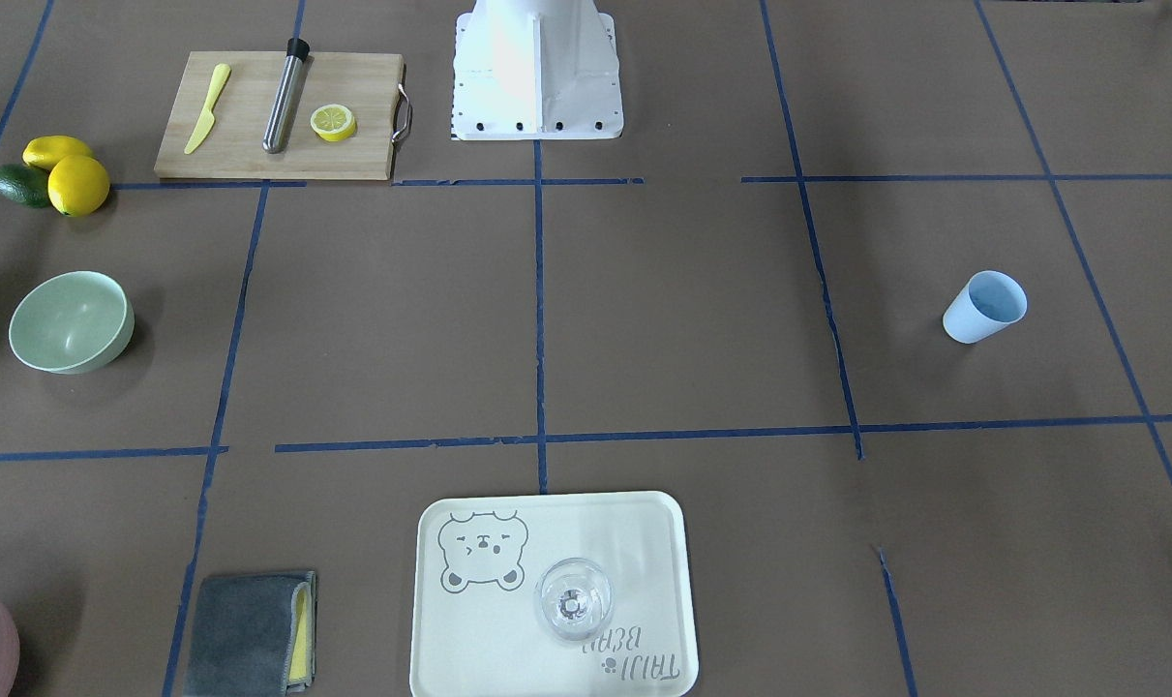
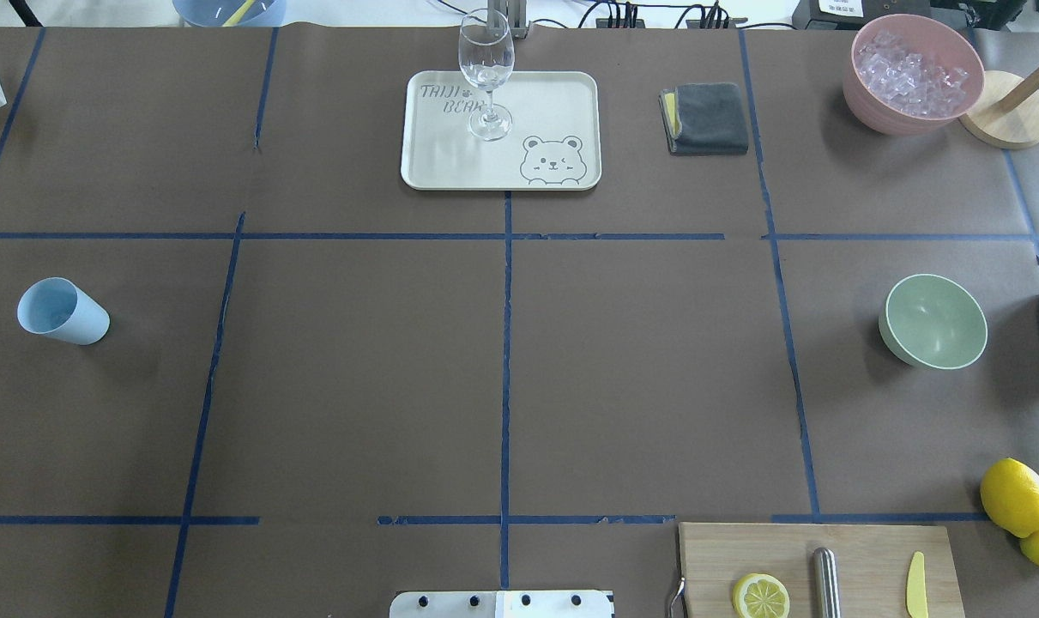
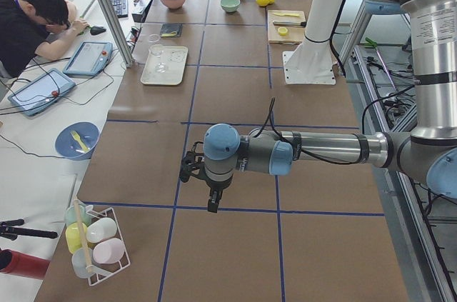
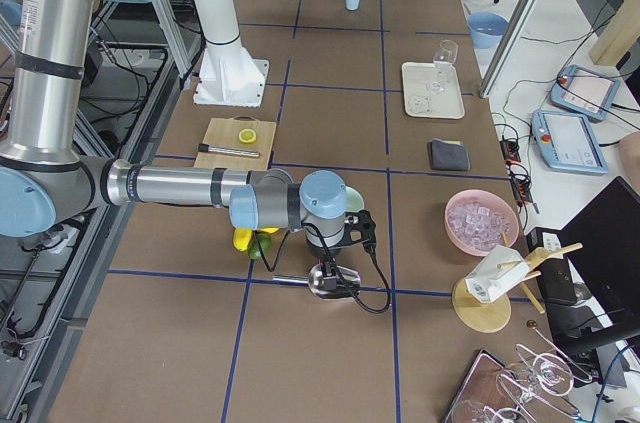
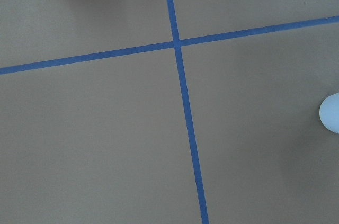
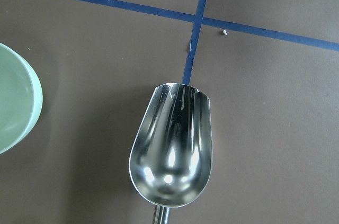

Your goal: Pour ice into bowl

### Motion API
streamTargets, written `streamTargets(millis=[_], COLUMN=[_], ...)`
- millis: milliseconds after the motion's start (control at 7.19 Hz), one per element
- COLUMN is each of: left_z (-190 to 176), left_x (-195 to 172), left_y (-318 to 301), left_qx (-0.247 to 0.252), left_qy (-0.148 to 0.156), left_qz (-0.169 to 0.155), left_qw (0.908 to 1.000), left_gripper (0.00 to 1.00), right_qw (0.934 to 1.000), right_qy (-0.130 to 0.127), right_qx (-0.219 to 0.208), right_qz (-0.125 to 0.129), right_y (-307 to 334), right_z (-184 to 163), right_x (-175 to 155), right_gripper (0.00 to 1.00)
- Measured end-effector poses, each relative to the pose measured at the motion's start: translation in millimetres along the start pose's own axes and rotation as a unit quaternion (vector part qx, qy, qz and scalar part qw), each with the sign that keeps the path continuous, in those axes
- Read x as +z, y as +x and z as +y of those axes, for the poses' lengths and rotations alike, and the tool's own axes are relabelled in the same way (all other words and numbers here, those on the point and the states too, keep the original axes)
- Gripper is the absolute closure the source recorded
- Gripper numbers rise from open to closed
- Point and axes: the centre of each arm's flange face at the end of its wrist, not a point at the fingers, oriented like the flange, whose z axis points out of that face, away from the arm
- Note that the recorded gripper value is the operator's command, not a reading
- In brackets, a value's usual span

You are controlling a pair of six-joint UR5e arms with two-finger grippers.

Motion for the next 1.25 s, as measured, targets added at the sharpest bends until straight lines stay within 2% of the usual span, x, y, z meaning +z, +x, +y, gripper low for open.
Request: streamTargets(millis=[556,834,1112,1251], left_z=[1,1,1,1], left_x=[0,0,-1,-1], left_y=[-1,-1,0,0], left_qx=[0.000,0.000,0.001,0.001], left_qy=[0.000,0.000,0.000,0.001], left_qz=[-0.001,0.000,0.000,-0.001], left_qw=[1.0000,1.0000,1.0000,1.0000], left_gripper=[0.00,0.00,0.00,0.00], right_qw=[0.9999,0.9997,0.9975,0.9968], right_qy=[0.012,0.019,0.054,0.066], right_qx=[-0.011,-0.015,-0.044,-0.044], right_qz=[0.001,-0.007,-0.007,-0.010], right_y=[-10,-18,-35,-41], right_z=[-6,-12,-42,-54], right_x=[-11,-16,-37,-43], right_gripper=[0.00,0.00,0.00,0.00])
